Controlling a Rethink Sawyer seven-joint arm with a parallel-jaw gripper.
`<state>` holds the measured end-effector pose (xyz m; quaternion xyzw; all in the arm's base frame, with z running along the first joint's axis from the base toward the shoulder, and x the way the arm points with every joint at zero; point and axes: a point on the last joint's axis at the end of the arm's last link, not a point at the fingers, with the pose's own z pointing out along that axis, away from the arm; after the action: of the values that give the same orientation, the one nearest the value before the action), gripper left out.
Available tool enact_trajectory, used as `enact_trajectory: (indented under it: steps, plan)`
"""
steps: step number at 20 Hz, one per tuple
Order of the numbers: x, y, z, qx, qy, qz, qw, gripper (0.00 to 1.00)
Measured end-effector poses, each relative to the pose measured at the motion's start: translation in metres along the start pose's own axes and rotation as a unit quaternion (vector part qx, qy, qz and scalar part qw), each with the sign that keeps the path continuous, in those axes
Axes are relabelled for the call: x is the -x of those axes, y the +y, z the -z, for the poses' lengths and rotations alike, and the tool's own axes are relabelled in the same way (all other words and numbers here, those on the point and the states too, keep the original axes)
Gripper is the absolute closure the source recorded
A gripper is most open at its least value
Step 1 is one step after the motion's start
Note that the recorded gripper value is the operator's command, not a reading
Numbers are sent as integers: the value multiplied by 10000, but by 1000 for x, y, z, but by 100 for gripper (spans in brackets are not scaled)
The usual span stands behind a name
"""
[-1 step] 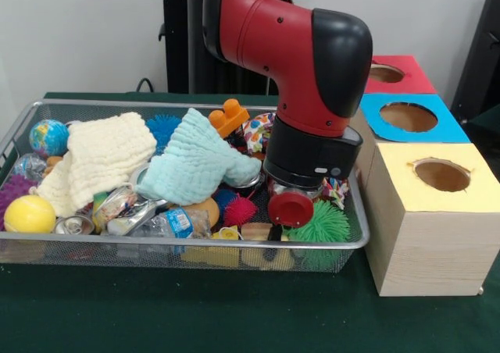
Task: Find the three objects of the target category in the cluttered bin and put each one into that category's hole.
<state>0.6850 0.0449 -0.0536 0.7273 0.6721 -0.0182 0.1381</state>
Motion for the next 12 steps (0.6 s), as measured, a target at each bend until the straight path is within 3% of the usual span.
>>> enact_trajectory:
  steps: [12]
  plan:
    - [0, 5, 2, -173, -6, 109, 9998, 100]
